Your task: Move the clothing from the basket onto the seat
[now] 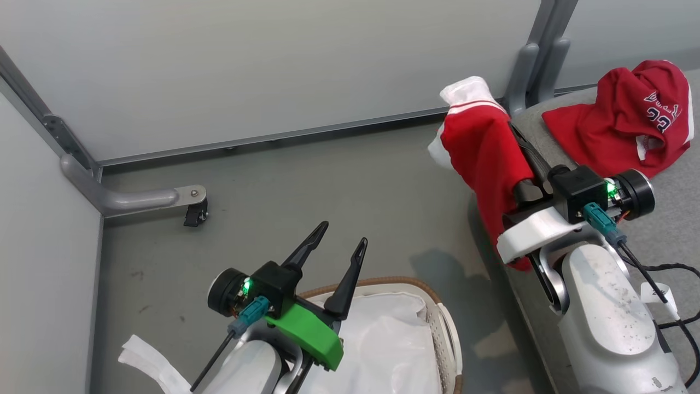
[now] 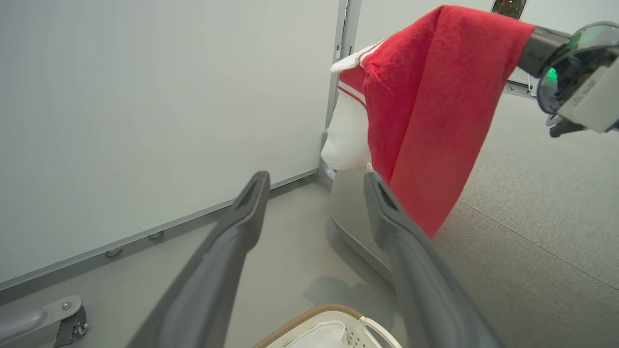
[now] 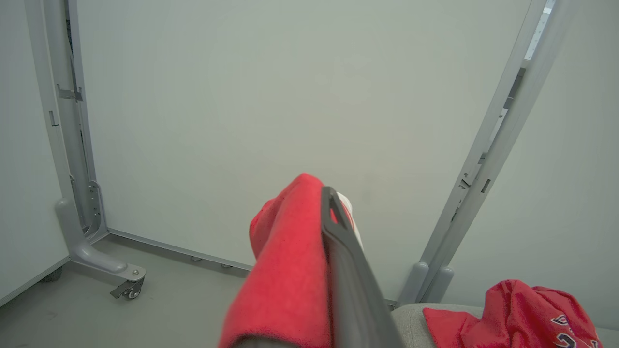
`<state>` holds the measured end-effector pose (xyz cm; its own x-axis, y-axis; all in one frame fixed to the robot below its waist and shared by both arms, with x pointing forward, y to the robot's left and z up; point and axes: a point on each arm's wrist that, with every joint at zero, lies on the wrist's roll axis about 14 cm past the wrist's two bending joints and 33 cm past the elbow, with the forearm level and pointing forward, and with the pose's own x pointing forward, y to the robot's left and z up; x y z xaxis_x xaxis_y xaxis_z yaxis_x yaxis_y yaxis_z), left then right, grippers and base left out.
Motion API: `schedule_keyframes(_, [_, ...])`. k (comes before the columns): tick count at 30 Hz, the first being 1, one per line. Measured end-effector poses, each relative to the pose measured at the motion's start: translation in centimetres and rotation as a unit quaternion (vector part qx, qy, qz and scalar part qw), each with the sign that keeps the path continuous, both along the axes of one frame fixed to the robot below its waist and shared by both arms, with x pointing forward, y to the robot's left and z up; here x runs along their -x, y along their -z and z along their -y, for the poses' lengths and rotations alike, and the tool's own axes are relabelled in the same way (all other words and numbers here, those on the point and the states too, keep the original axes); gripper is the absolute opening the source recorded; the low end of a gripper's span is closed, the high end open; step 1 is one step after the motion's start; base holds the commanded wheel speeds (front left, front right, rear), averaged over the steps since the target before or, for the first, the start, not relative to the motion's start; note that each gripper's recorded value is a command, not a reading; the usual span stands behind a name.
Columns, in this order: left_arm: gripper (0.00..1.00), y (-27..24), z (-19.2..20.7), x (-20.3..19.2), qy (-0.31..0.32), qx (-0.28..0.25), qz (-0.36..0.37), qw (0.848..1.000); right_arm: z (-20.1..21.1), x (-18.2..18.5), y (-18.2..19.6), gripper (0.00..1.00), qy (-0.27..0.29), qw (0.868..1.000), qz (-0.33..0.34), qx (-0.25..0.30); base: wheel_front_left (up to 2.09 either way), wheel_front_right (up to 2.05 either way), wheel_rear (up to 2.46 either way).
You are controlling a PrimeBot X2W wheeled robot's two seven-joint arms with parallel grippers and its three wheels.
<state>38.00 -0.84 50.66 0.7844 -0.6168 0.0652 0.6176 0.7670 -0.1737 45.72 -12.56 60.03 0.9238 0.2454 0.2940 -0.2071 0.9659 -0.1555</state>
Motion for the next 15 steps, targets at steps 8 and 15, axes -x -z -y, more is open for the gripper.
schedule_keyframes(8, [1.0,0.6,0.8,0.4,0.009,-0.001,-0.009,1.0,1.4,0.1,0.4,0.0,0.02,1.0,-0.004,-0.002,0.0,0.0,0.0])
schedule_keyframes(15, [1.0,1.3,1.8,0.5,0.026,-0.002,-0.018,0.999,2.4,0.2,0.7,0.0,0.033,0.999,-0.007,-0.002,0.0,0.0,0.0])
